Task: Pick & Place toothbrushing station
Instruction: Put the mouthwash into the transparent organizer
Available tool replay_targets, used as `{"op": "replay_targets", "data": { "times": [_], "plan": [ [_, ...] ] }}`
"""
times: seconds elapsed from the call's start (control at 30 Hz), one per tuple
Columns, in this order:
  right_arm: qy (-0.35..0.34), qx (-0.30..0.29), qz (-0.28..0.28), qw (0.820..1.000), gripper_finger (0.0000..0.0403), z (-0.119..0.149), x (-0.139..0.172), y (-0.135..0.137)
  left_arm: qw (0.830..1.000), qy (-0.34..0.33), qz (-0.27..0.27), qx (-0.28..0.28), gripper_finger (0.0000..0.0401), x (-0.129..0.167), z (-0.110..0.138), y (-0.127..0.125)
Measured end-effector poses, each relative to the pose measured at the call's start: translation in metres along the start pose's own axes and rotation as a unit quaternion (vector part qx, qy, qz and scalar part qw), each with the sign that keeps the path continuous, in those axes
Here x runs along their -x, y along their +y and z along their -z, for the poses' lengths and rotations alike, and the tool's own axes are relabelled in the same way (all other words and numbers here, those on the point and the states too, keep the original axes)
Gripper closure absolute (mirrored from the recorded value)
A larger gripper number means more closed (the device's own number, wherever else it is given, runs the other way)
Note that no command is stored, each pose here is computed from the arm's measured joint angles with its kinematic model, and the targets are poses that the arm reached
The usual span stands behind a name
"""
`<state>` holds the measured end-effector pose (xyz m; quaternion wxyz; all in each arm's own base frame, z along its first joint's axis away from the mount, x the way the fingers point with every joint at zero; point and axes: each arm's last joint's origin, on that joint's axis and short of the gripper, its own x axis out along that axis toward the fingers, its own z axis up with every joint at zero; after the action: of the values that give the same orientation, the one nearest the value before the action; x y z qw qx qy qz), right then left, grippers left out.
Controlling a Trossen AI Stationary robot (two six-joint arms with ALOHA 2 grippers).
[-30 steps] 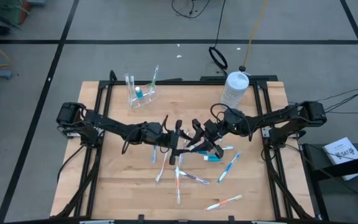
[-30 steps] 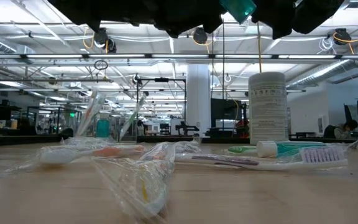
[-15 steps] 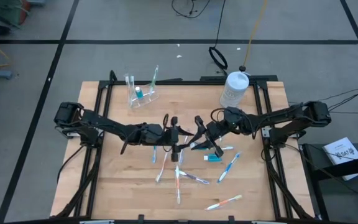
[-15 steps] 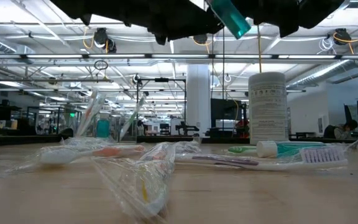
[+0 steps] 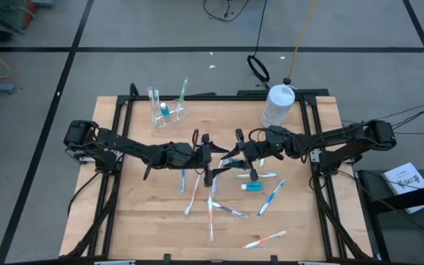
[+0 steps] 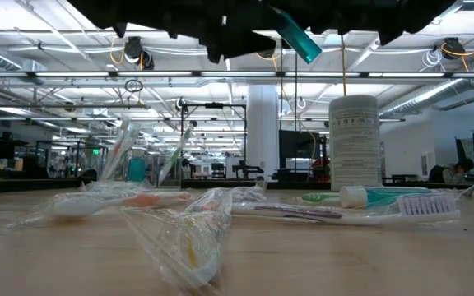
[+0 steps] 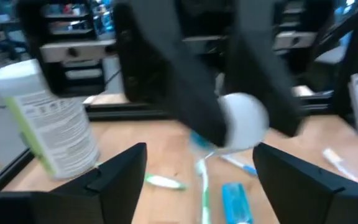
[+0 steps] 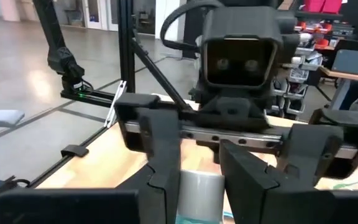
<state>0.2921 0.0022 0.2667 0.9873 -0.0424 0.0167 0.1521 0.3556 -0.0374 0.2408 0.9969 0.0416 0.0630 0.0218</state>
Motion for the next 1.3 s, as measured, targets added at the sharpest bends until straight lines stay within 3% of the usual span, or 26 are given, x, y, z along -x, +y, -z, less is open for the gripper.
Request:
{"op": "replay_targets", "data": {
  "times": [0.2,1.07,1.3],
  "plan": [
    [-0.001,0.011,0.009,1.000,0.0312,0.000,0.000,-0.001,1.000,-0.029,-0.001,0.004,0.0085,0.000,-0.005,0.003],
    [-0.021,0.011,0.037,0.999,0.0312,-0.002,-0.002,-0.003,0.999,-0.037,0.027,0.019,0.0177,-0.001,-0.006,0.009],
    [-0.032,0.015,0.036,0.999,0.0312,-0.004,-0.002,-0.003,0.999,-0.035,0.019,0.017,0.0166,-0.002,-0.005,0.015]
  ]
}}
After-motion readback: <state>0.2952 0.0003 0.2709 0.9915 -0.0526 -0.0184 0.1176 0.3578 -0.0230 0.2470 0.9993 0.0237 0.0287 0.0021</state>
